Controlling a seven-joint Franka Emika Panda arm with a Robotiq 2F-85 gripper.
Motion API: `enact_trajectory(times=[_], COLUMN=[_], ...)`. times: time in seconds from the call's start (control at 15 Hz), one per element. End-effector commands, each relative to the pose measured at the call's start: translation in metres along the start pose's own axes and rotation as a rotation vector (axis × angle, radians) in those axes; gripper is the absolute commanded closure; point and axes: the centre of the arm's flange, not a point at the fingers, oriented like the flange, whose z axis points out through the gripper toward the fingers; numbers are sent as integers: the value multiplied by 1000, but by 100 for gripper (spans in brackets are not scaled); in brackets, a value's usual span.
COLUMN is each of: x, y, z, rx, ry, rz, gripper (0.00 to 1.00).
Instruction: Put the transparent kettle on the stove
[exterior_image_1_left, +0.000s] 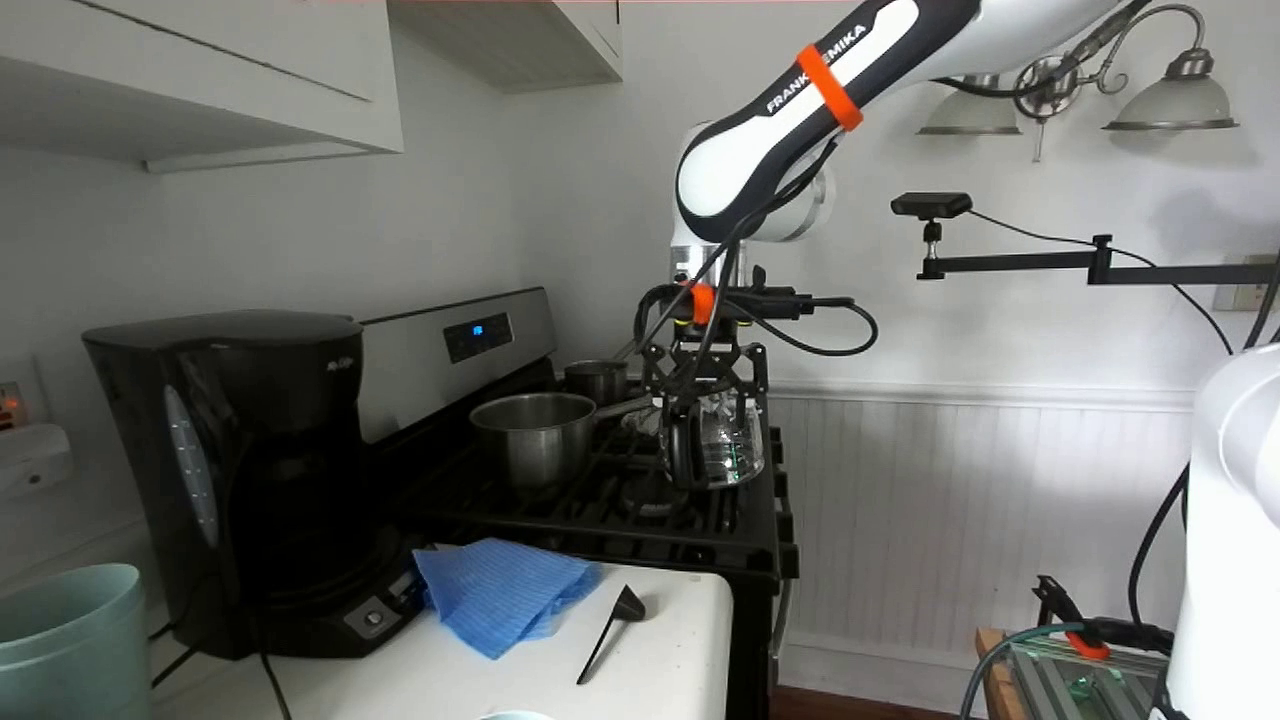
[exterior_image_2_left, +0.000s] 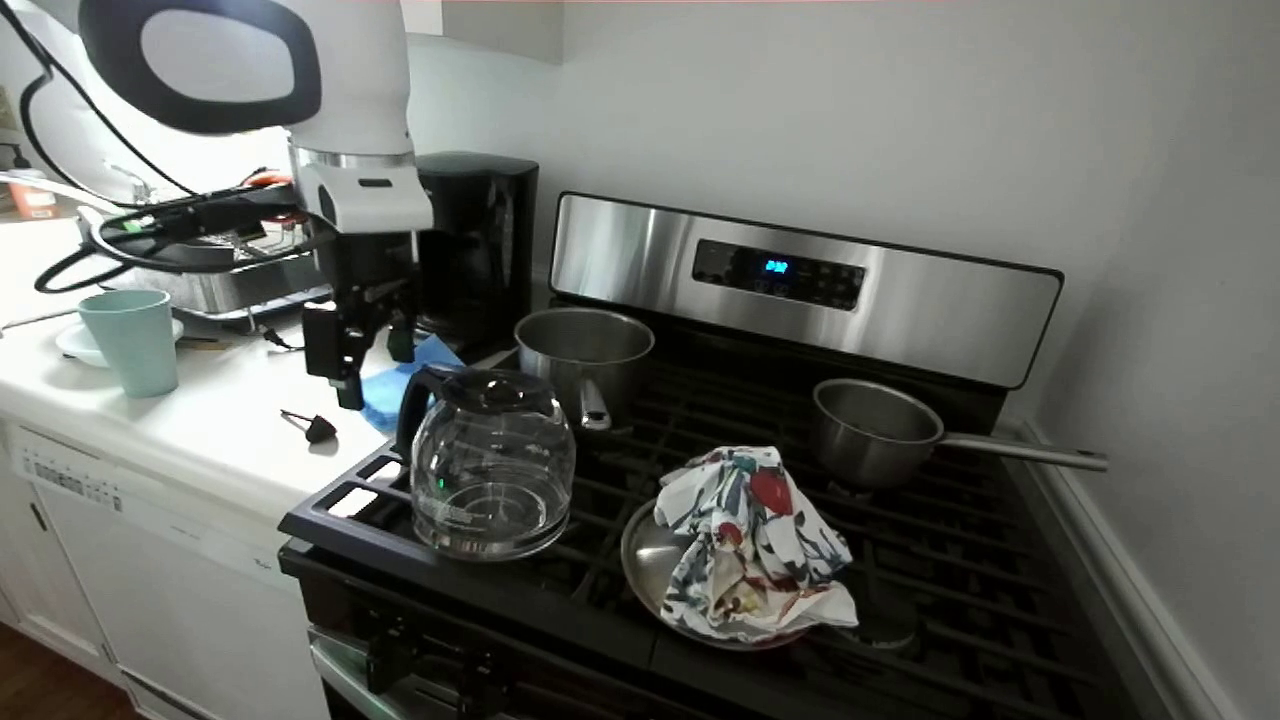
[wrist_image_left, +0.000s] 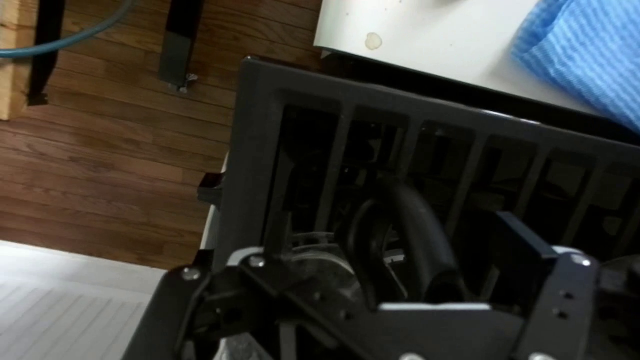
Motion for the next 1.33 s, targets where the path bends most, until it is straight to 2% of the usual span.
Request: enact_trajectory(times=[0.0, 0.27, 0.53, 0.93, 1.13, 1.27], x=[-16, -29, -48, -84, -104, -115], y=[7, 11, 3, -15, -22, -28], z=[-44, -81, -112, -152, -168, -174], rx=[-94, -206, -263, -261, -224, -185], ry=[103, 232, 381, 588, 655, 670], rz=[55, 110, 82, 37, -4, -35], gripper=[0, 0, 0, 0, 0, 0])
